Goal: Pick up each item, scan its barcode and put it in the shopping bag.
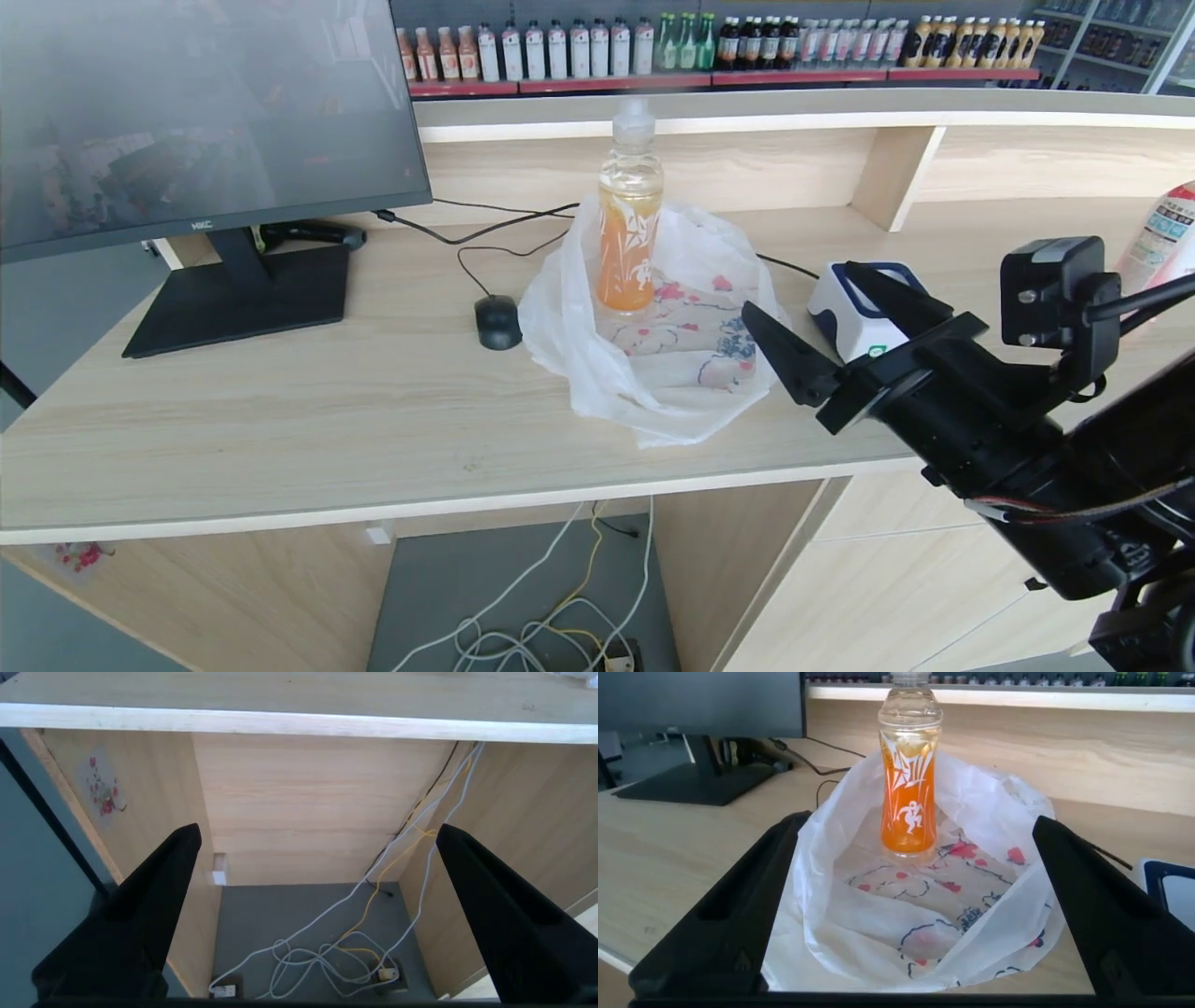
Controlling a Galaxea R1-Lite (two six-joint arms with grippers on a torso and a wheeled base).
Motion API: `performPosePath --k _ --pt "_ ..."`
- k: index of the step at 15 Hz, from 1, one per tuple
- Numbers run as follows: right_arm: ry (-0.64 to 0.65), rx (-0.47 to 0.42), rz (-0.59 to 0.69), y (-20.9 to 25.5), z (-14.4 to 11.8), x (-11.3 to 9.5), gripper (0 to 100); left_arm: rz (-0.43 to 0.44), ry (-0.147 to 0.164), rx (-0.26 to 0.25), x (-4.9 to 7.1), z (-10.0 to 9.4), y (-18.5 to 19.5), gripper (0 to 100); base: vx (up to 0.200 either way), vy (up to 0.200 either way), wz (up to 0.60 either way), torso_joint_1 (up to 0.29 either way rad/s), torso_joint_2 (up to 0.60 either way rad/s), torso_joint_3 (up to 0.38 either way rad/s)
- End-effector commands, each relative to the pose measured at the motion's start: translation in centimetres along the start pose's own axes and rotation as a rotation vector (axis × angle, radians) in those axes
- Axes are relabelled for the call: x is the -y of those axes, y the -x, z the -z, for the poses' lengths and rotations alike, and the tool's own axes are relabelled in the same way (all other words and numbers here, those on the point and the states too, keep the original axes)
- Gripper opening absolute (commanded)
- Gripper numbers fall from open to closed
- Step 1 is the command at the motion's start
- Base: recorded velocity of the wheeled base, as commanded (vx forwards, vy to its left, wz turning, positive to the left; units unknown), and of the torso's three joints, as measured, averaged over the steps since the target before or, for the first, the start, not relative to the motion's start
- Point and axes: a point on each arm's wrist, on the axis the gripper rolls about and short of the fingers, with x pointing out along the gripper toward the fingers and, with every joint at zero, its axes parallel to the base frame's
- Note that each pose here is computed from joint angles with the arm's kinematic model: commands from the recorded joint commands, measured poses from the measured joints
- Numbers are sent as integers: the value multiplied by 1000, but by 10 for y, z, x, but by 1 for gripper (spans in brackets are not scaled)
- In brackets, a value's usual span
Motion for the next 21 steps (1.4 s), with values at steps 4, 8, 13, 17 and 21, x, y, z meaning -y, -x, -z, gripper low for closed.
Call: performPosePath --k 4,8,13,17,21 --pt "0 -33 -10 5 7 -1 100 0 0 1 0 0 0 100 0 -200 0 -1 -2 6" --pt "-3 -45 -29 7 9 -9 100 0 0 1 0 0 0 100 0 -200 0 0 6 1" --pt "-6 -46 -25 5 10 -8 100 0 2 1 0 0 0 100 0 -200 0 0 2 3" --pt "-1 -61 -26 7 13 -8 100 0 5 1 0 0 0 100 0 -200 0 2 1 2" --pt "1 -66 -22 7 14 -8 100 0 5 2 0 0 0 100 0 -200 0 2 1 4"
